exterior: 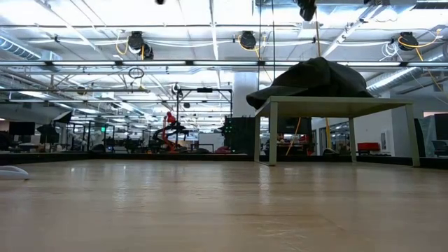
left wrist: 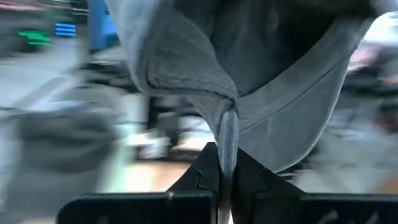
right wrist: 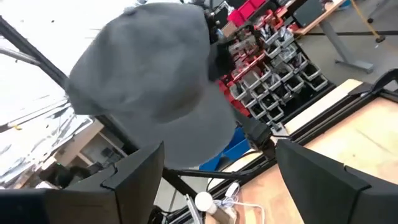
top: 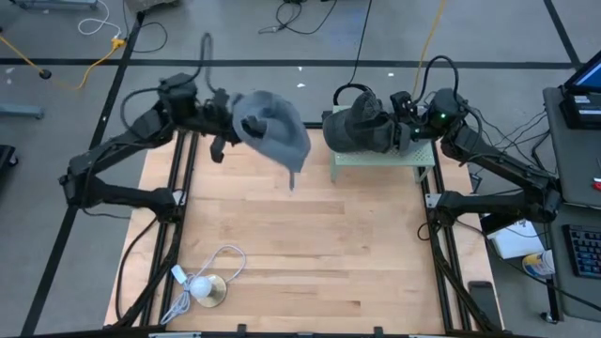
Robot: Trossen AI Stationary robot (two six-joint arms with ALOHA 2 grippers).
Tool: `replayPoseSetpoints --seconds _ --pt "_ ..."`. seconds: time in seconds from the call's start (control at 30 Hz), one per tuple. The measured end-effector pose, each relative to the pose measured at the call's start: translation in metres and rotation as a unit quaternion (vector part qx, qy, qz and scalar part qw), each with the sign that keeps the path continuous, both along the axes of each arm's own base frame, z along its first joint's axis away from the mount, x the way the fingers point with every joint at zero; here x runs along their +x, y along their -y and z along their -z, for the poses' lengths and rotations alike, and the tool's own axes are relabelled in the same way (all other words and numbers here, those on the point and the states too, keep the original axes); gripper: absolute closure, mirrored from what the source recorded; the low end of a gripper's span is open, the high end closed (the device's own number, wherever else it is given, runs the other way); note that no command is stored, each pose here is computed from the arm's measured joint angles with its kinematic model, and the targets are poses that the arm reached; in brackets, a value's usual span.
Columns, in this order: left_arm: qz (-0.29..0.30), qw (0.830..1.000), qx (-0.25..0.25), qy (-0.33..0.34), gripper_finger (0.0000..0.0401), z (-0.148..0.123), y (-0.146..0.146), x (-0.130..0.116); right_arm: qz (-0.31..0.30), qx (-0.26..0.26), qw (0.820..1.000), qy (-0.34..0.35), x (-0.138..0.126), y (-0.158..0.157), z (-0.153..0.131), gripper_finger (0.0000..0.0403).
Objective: Pick & Place hat
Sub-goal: Stack the gray cap on the gray cap on the shelf
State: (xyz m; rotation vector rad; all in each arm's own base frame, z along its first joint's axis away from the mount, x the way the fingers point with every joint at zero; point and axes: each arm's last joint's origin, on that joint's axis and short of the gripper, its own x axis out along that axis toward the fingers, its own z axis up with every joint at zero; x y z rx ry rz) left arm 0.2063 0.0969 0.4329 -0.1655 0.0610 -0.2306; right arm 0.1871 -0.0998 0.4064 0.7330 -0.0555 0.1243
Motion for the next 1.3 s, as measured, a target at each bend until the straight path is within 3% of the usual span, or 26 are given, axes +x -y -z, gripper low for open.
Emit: replayPoseSetpoints --seconds 0.1,0.3,0.7,0.87,1.1,1.3 --pt "0.057 0.997 -0.052 0.016 0.0393 -0.005 0.001 0.011 0.01 -0.011 1.0 0.002 0.003 -0.003 0.0 0.0102" --pt "0.067 0.989 -0.128 -0.043 0.0394 0.008 -0.006 0.025 0.028 -0.005 1.0 0.005 0.006 -0.006 0.0 0.0105" --pt "0.066 0.988 -0.123 -0.061 0.0394 0.013 -0.006 0.024 0.029 0.132 0.991 -0.002 0.007 -0.005 0.0 0.0106" --pt "0.069 0.987 -0.132 -0.065 0.0394 0.013 -0.003 0.026 -0.019 0.195 0.981 -0.013 0.004 -0.009 -0.001 0.0106" --pt "0.045 0.985 -0.129 -0.11 0.0394 0.02 0.012 0.033 -0.058 0.221 0.973 -0.02 -0.004 -0.015 -0.006 0.0113" --pt "0.004 0.982 -0.105 -0.156 0.0394 0.01 0.029 0.047 -0.102 0.231 0.967 -0.025 -0.013 -0.022 -0.01 0.0122"
